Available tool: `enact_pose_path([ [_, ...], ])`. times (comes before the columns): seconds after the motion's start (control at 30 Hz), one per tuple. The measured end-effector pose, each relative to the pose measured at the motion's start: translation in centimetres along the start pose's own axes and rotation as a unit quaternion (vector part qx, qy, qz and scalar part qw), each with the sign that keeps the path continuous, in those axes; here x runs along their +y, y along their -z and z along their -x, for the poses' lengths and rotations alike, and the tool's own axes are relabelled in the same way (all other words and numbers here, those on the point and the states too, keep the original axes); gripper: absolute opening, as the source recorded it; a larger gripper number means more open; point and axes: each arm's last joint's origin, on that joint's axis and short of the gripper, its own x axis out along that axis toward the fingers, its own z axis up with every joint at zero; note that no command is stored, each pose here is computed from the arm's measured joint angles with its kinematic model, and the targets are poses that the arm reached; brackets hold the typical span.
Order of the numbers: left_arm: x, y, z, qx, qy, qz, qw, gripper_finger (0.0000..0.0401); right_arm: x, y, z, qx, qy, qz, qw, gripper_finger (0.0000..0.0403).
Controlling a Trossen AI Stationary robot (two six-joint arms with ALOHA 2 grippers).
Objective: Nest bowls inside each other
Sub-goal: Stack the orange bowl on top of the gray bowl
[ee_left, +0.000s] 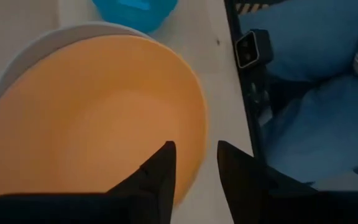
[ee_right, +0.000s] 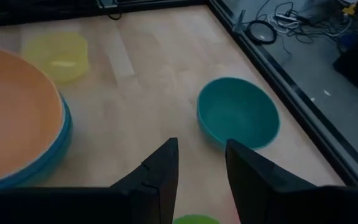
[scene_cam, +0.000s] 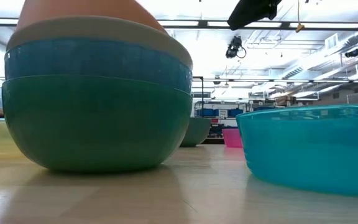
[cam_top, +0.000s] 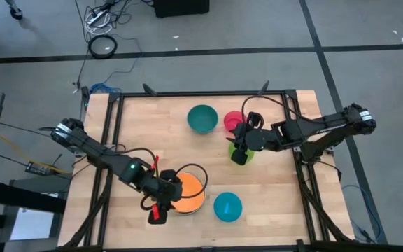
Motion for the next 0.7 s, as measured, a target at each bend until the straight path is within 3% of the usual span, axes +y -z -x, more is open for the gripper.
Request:
enact_pose_path([
  [0.2,0.0,0.0,0.0,0.004,0.009,-0.001,1.000,0.0128,-1.4,-0.5,-0.8,-0.002,0.016,-0.004,1.000,0.0121],
  [0.4,0.2,0.5,-0.9,0.009,0.010,0.004,1.000,0.0128,-2.2,-1.7,-1.5,-0.029,-0.020,-0.016,0.999,0.0121],
  [0.7,0.5,1.5,-3.1,-0.001,0.067,0.034,0.997,0.0129,-2.3,-1.7,-1.6,-0.028,-0.023,-0.013,0.999,0.0121],
])
